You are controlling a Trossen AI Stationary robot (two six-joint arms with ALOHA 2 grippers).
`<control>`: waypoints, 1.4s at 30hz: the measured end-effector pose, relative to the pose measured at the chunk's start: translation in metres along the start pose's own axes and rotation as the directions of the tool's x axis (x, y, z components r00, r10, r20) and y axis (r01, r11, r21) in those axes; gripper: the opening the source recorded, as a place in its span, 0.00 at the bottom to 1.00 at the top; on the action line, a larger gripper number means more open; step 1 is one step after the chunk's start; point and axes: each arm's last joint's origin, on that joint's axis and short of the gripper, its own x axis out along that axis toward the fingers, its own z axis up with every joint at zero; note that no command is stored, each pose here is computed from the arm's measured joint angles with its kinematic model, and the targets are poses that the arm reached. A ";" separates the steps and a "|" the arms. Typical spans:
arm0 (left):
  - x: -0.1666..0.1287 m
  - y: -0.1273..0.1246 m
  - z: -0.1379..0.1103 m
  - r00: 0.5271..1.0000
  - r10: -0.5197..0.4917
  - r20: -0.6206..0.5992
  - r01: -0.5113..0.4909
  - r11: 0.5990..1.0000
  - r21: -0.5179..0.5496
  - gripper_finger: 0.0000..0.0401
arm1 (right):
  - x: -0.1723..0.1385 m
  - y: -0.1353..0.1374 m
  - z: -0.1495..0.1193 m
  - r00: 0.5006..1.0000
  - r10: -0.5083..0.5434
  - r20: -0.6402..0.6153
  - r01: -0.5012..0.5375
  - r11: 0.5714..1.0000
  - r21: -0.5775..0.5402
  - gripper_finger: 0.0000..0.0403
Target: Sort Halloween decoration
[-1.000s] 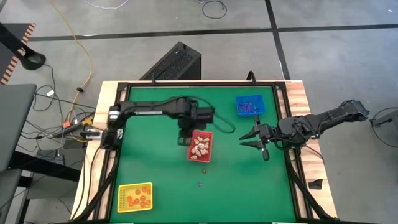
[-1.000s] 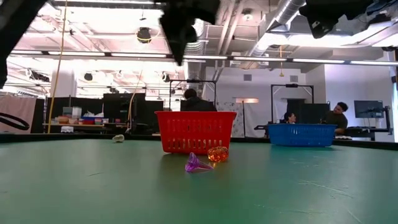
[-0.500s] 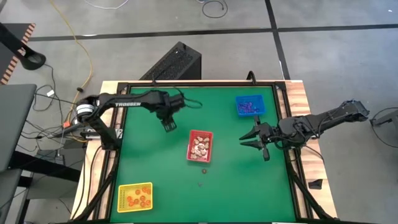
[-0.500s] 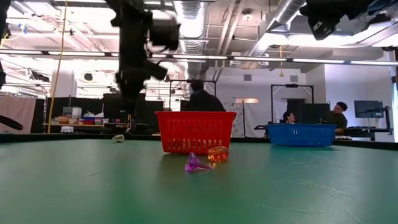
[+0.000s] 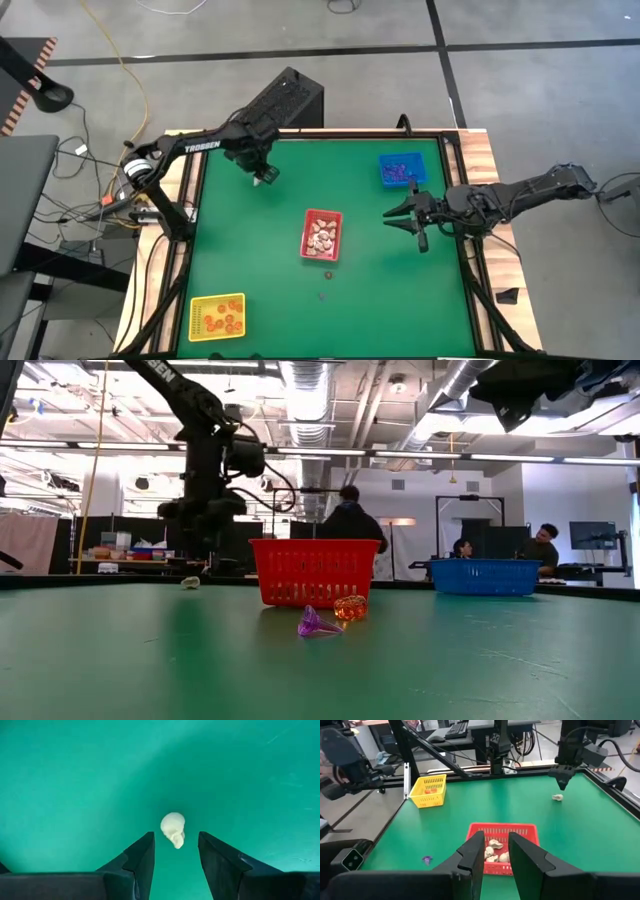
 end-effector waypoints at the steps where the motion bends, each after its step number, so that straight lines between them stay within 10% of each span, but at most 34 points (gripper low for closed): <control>1: 0.002 0.002 -0.001 1.000 -0.001 -0.008 0.001 1.000 -0.011 0.35 | 0.000 0.000 0.000 1.000 0.000 -0.002 0.000 1.000 0.000 0.30; 42: 0.060 -0.001 -0.018 1.000 0.006 -0.030 -0.007 0.999 -0.040 0.26 | 0.000 0.002 -0.001 1.000 0.011 -0.004 -0.011 1.000 -0.002 0.30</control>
